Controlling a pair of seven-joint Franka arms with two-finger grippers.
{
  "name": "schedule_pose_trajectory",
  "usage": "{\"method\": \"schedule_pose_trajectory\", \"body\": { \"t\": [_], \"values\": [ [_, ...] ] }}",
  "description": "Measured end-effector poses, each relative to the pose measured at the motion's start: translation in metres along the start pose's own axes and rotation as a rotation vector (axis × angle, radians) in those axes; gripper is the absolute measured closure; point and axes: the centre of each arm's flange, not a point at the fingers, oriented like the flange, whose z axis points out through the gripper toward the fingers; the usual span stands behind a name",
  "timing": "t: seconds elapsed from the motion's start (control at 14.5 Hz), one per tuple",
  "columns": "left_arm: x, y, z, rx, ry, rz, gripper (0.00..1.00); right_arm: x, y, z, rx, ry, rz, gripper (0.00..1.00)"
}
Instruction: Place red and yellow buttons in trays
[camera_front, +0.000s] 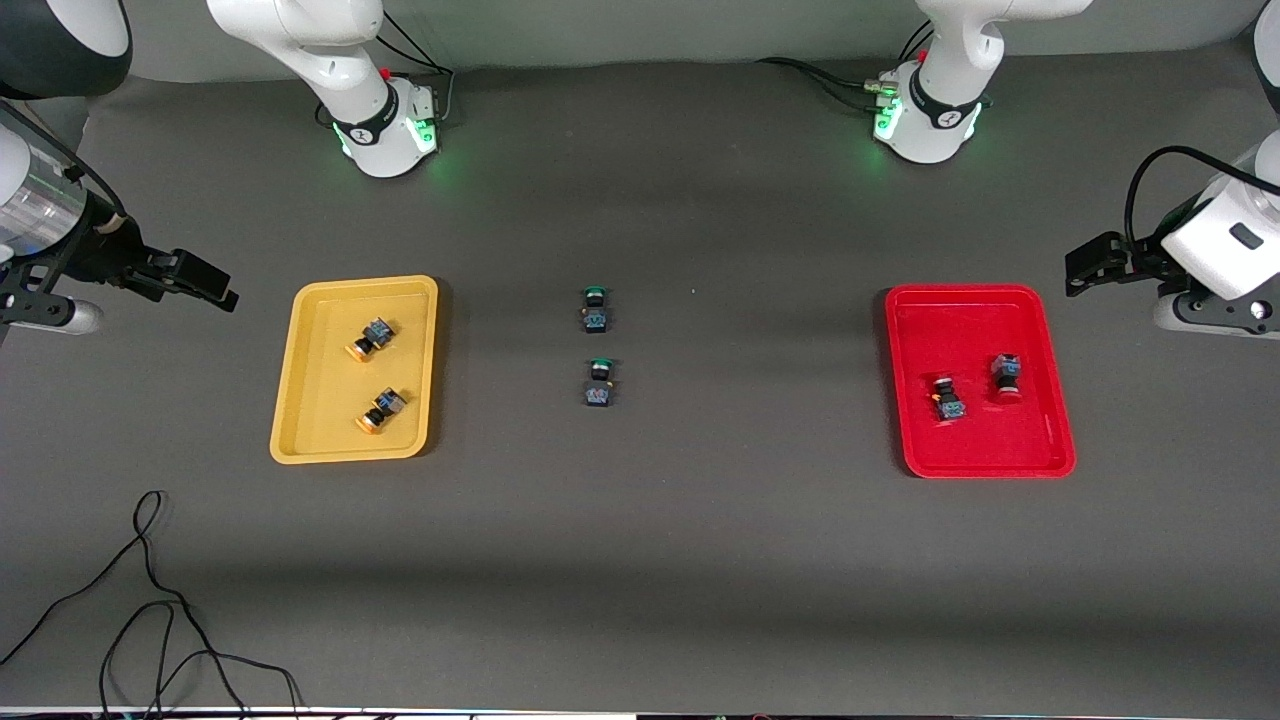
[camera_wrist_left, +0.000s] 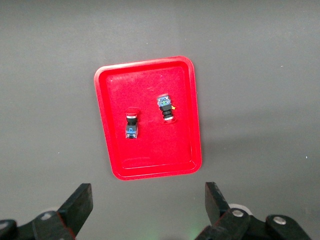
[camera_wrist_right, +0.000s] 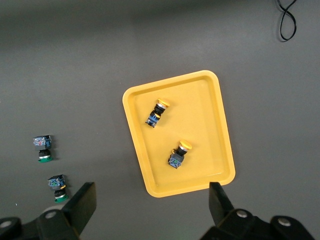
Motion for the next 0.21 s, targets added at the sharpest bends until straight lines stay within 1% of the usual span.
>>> {"method": "schedule_pose_trajectory", "body": {
  "t": [0.21],
  "values": [
    [-0.0004,0.0000,0.0003,0.000,-0.003,0.000,0.00,0.0007,0.0005,-0.0006,0.001,0.004,-0.005,0.00]
  ]
}}
